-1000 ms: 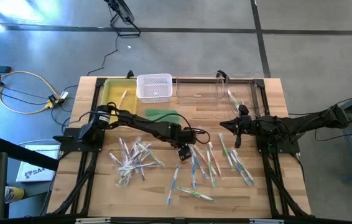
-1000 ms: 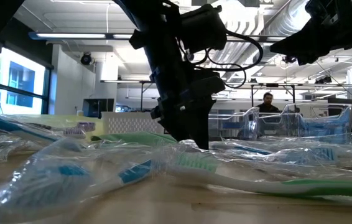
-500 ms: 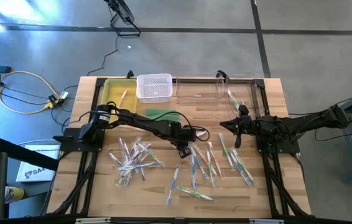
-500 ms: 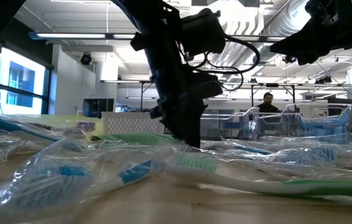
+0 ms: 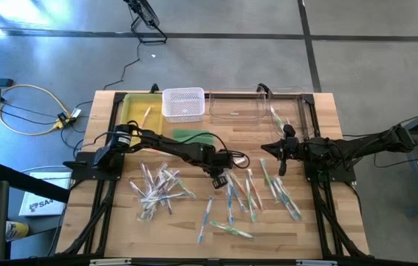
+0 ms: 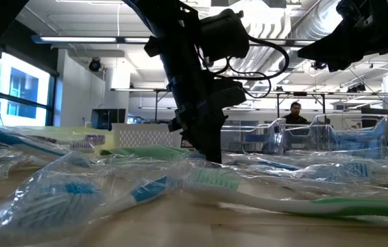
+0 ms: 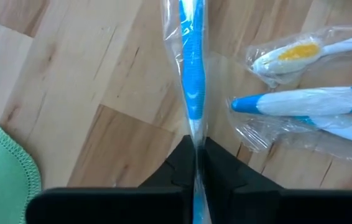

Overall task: Pick & Place Toothbrushes
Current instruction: Put the blue toothbrush into the white bin

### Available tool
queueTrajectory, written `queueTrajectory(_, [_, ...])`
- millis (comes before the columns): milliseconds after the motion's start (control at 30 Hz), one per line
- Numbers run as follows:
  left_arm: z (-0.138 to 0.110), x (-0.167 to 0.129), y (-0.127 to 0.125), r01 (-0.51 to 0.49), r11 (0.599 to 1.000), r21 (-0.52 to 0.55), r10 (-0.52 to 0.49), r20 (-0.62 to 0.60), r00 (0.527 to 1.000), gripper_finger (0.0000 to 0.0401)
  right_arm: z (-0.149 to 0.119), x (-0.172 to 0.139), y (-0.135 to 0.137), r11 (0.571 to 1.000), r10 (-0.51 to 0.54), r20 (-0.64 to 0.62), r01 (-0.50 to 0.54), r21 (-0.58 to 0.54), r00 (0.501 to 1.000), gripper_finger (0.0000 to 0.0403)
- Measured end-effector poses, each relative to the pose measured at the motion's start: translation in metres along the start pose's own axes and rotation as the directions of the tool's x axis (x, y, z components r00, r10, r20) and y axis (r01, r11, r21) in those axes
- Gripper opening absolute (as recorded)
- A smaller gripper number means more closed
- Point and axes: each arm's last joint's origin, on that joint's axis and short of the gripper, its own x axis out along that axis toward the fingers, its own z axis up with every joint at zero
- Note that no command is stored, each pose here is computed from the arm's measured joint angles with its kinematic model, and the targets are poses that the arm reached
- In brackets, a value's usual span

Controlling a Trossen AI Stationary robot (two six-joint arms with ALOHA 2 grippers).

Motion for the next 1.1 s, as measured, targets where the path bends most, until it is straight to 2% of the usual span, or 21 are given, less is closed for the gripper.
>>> queueTrajectory(267, [-0.002,-0.004,0.001,-0.037,0.999,0.035,0.037,-0.006,0.999,0.0005,0.0,0.0,0.0,1.0,0.0,0.0,0.0,-0.001,1.0,0.0002])
queueTrajectory(433, [0.0,-0.021,0.01,-0.099,0.993,0.061,0.1,-0.012,0.995,0.0003,0.0,0.0,0.0,1.0,0.0,0.0,0.0,0.0,1.0,0.0002])
queueTrajectory(800, [0.012,-0.1,0.021,-0.25,0.959,0.133,0.228,0.161,0.96,0.0002,0.0,0.0,0.0,1.0,0.0,0.002,0.0,0.001,1.0,0.0002])
queueTrajectory(1100, [0.006,-0.172,0.042,-0.389,0.908,0.152,0.345,0.251,0.904,0.0001,0.0,0.0,0.0,1.0,0.0,0.005,0.0,0.001,1.0,0.0002])
